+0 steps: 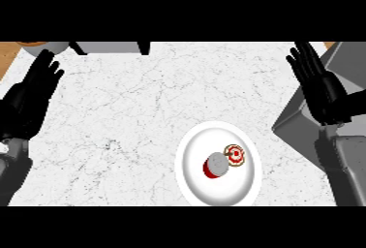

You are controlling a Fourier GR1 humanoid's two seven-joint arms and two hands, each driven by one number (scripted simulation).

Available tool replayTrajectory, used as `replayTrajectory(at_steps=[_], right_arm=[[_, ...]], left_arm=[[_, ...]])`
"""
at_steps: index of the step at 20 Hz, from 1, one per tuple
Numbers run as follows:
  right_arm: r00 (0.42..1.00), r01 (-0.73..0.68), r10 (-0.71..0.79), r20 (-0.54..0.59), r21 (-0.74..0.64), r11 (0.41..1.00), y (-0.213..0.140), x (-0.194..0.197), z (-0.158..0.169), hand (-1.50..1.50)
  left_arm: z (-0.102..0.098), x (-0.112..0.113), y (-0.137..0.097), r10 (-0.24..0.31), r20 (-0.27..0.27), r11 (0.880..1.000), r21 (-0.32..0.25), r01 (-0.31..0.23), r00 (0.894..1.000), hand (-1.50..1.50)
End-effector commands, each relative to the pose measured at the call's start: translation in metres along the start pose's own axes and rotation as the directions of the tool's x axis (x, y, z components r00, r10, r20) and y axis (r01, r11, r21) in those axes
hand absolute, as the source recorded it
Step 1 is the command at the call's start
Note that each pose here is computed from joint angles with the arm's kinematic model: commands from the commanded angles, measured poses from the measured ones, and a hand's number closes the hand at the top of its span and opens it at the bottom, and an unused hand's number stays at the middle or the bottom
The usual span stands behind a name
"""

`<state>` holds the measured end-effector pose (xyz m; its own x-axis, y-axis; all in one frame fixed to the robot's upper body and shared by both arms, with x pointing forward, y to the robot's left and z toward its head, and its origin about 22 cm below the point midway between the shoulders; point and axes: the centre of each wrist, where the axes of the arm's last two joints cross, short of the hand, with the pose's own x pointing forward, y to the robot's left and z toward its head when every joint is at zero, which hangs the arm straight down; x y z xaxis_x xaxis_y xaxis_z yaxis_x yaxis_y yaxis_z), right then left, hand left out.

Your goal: Pick the cupcake from the plate and place it in the cardboard box

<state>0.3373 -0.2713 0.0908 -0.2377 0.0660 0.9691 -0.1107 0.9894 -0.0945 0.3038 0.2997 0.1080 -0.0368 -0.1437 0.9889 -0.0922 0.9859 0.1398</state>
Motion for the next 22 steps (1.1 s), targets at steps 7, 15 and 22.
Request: replayTrajectory(at_steps=[7, 15, 22], right_arm=[[0.81, -0.583, 0.578, 0.095, 0.031, 0.812, -0.061, 0.098, 0.016, -1.5], [0.742, -0.661, 0.614, 0.27, 0.138, 0.738, -0.054, 0.056, 0.074, -1.5], [0.567, -0.823, 0.772, 0.288, 0.252, 0.51, -0.022, 0.093, 0.079, -1.5]], left_arm=[[0.017, -0.01, -0.007, -0.206, 0.162, 0.94, -0.242, 0.241, 0.965, 0.0], [0.019, -0.027, -0.032, -0.177, 0.226, 0.924, -0.298, 0.241, 0.958, 0.0], [0.023, -0.038, -0.04, -0.208, 0.233, 0.913, -0.303, 0.274, 0.95, 0.0]])
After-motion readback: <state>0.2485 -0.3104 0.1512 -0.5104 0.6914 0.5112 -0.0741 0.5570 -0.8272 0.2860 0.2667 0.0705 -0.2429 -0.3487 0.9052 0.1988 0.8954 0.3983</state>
